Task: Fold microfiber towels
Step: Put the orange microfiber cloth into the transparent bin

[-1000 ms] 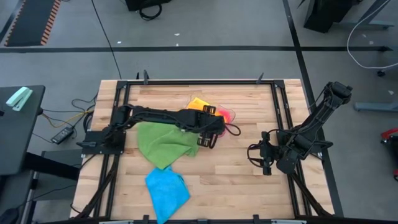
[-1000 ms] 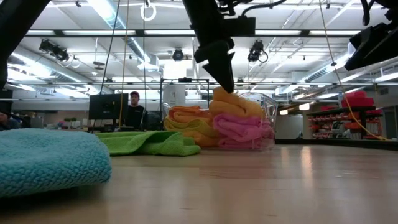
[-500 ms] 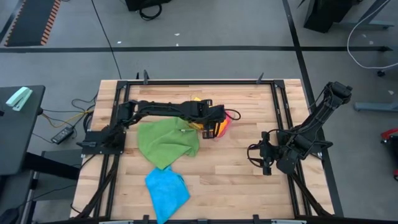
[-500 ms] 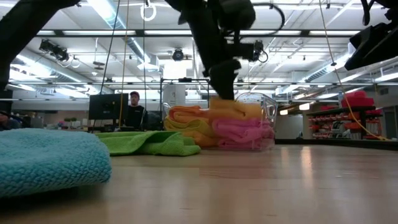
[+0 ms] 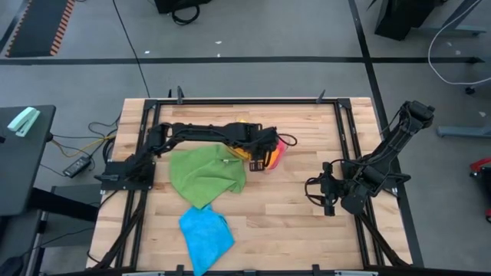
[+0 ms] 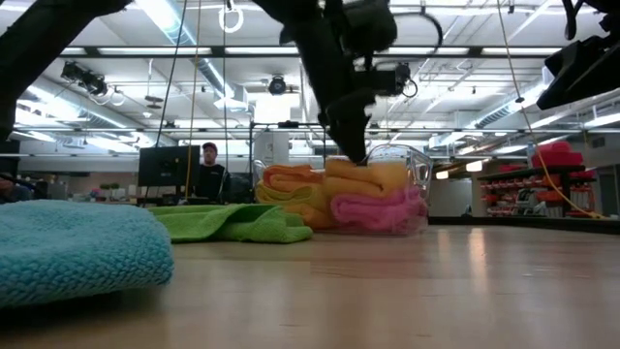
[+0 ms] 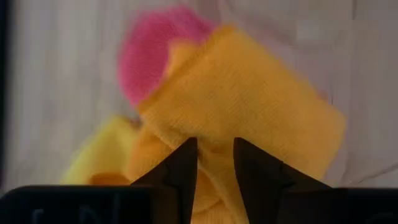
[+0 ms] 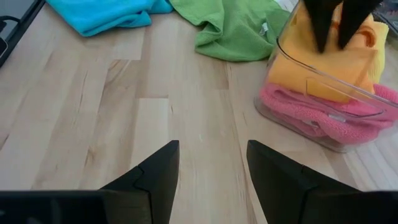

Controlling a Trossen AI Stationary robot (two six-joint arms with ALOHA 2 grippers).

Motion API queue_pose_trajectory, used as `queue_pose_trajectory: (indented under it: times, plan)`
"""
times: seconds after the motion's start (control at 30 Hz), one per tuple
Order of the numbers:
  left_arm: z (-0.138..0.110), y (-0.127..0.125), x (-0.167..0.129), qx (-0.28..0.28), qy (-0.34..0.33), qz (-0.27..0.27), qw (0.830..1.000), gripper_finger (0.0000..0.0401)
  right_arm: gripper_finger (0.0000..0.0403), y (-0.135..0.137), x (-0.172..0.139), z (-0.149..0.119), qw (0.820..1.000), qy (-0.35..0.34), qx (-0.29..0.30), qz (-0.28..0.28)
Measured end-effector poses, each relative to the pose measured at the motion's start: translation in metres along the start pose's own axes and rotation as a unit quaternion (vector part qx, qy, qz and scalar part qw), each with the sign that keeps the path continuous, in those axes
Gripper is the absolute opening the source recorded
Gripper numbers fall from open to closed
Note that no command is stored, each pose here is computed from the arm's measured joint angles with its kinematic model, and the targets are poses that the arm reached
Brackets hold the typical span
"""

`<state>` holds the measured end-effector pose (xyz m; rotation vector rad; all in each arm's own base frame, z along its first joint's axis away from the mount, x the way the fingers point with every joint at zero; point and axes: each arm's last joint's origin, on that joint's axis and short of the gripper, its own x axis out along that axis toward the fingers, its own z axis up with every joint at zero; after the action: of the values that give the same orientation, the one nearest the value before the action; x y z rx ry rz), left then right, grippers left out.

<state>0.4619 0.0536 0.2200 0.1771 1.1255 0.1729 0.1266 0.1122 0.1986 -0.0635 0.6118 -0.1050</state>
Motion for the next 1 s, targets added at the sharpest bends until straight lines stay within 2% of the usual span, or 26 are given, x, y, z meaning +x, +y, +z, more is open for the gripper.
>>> queue_pose_trajectory:
  times: [0.17,0.3,0.4,0.63,0.73,0.87,1.0]
  plan:
    - [0.010,0.006,-0.026,-0.011,-0.031,0.016,0.999,0.0113,0.0197,0.000,0.000,0.000,1.000,0.000,-0.001,0.000]
    - [0.015,0.009,-0.035,-0.041,-0.051,0.018,0.998,0.0113,0.0197,0.000,0.000,0.000,1.000,-0.001,-0.001,0.001]
    - [0.014,0.008,-0.024,-0.048,-0.040,0.017,0.998,0.0107,0.0197,0.000,0.000,0.000,1.000,-0.001,-0.001,0.001]
    - [0.006,0.012,0.032,-0.059,0.000,0.020,0.998,0.0090,0.0197,0.000,0.000,0.001,1.000,-0.004,0.000,0.000]
    - [0.001,0.015,0.047,-0.049,0.015,0.020,0.999,0.0083,0.0197,0.000,0.000,0.001,1.000,-0.003,0.000,0.000]
    - [0.000,0.018,0.048,-0.048,0.017,0.021,0.998,0.0078,0.0197,0.000,0.000,0.001,1.000,-0.003,-0.001,0.000]
    - [0.005,0.017,0.033,-0.044,0.011,0.020,0.999,0.0079,0.0197,0.000,0.000,0.001,1.000,-0.003,-0.002,0.000]
